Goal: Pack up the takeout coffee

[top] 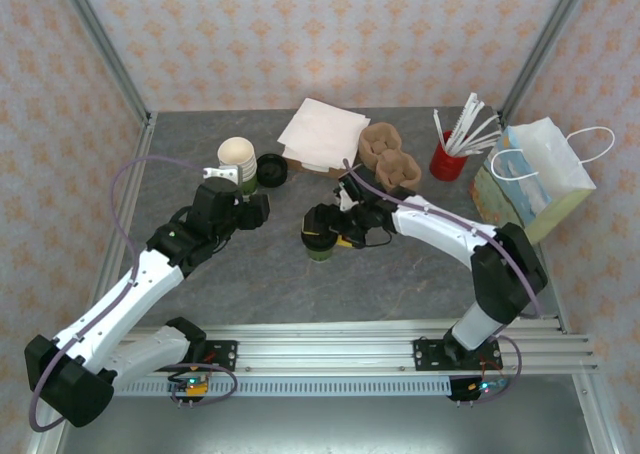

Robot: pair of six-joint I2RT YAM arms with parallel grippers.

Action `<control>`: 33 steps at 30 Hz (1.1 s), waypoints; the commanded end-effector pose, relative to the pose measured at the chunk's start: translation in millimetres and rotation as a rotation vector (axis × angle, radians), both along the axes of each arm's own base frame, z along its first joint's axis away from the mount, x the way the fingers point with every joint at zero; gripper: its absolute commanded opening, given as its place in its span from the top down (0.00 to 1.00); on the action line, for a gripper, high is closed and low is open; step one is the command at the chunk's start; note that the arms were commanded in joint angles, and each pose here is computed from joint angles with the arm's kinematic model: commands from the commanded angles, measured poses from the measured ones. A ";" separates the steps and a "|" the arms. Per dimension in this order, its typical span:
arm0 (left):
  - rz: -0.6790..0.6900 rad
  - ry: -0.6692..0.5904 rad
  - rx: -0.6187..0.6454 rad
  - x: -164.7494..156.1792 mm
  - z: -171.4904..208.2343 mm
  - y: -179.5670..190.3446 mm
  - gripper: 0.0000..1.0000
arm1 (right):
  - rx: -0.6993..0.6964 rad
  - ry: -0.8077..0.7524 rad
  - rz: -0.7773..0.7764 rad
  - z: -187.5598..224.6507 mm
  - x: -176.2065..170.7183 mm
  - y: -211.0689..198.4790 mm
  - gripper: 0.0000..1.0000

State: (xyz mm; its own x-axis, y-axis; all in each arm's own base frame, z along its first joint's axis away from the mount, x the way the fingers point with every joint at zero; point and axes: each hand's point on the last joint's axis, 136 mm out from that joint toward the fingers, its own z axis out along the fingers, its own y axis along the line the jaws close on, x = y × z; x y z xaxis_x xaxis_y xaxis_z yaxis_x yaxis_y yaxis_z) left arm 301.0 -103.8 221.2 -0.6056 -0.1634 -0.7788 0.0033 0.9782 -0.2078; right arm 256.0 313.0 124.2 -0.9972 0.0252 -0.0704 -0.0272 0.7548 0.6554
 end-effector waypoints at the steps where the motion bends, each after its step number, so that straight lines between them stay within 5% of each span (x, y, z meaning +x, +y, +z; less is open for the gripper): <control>1: 0.065 -0.039 0.032 -0.9 14.8 18.0 0.24 | 0.049 -0.026 0.004 7.5 7.4 23.6 0.03; 9: 0.157 -0.055 0.040 -5.1 16.4 43.2 0.24 | 0.072 -0.070 0.039 14.8 24.5 62.5 0.03; 16: 0.122 -0.055 0.013 -5.4 19.9 36.3 0.24 | -0.030 -0.133 0.043 29.2 27.4 35.8 0.01; 23: 0.009 -0.079 -0.043 -0.3 36.2 8.3 0.25 | -0.114 -0.257 -0.054 78.0 40.5 -37.8 0.01; 33: -0.223 -0.079 -0.004 11.0 56.6 -73.2 0.27 | -0.475 -0.452 -0.306 127.4 98.8 -180.5 0.01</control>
State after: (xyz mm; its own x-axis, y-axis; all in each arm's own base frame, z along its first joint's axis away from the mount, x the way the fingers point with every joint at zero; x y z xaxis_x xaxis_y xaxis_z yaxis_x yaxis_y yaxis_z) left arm 308.5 -164.2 265.3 -0.5856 -0.0619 -0.8082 0.1907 0.9586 -0.2115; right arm 350.6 177.6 261.1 -0.8260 0.1951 -0.5288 -0.0384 0.9166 0.3981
